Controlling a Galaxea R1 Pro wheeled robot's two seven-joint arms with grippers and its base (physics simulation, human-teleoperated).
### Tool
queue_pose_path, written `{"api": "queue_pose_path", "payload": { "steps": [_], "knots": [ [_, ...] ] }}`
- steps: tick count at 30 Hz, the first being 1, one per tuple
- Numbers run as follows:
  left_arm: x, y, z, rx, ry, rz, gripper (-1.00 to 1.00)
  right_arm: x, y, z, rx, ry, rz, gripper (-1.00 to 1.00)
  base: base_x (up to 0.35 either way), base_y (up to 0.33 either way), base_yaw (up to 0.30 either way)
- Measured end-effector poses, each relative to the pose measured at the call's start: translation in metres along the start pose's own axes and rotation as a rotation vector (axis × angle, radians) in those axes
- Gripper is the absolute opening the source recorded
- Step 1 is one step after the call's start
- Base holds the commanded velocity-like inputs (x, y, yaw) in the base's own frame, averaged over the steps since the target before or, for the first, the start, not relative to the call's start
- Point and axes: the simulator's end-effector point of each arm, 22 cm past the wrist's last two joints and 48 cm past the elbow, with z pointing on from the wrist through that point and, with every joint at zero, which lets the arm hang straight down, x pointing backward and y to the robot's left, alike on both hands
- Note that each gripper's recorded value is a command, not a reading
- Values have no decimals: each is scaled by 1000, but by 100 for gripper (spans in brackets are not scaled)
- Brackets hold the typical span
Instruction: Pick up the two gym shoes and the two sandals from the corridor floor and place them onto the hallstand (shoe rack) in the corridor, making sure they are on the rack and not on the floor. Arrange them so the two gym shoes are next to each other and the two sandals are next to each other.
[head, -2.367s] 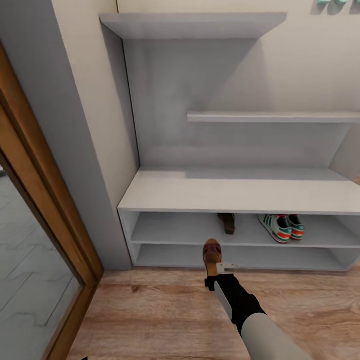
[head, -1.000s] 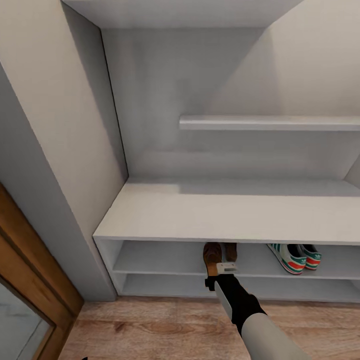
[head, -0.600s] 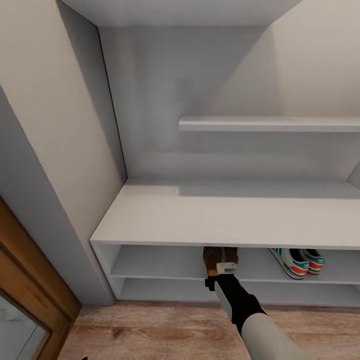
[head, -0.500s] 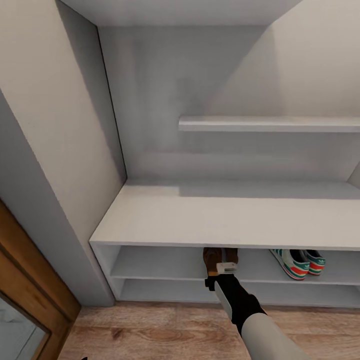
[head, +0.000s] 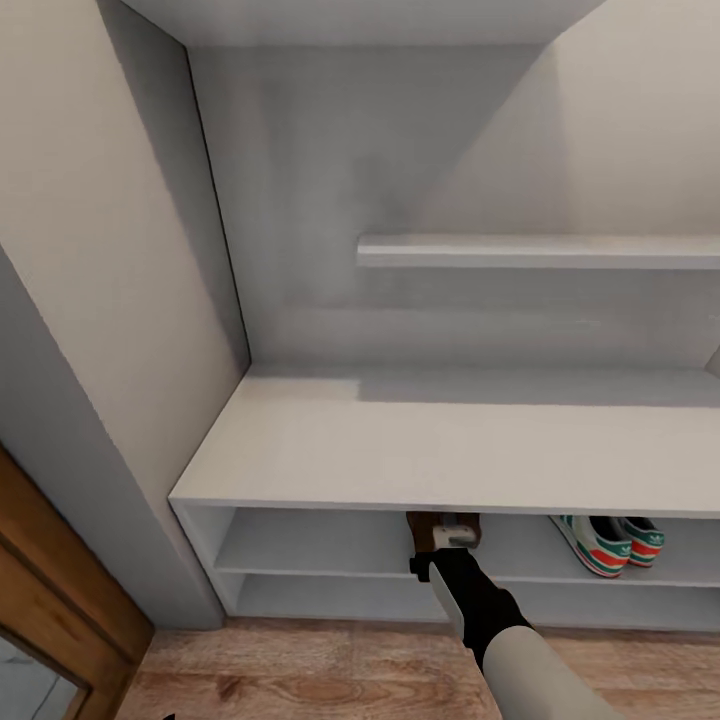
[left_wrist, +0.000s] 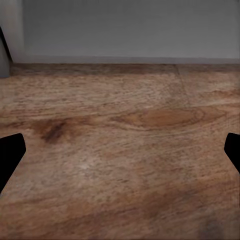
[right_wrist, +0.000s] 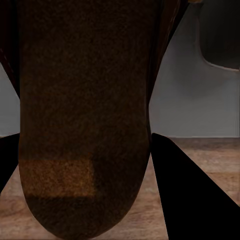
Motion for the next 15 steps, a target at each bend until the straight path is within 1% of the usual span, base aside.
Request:
{"api": "queue_pose_path", "payload": {
  "steps": [4, 8, 10, 15],
  "knots": [
    [0, -1, 0, 1, 1, -1, 100, 0, 0, 0, 0, 0, 0, -100, 32, 0, 0],
    [0, 0, 0, 1, 0, 0, 100, 0, 0, 0, -1, 0, 0, -100, 175, 0, 0],
    [0, 0, 0, 0, 0, 0, 100, 0, 0, 0, -1, 0, 0, -100, 88, 0, 0],
    [0, 0, 0, 0, 0, 0, 100, 0, 0, 0, -1, 0, 0, -100, 30, 0, 0]
  ]
}}
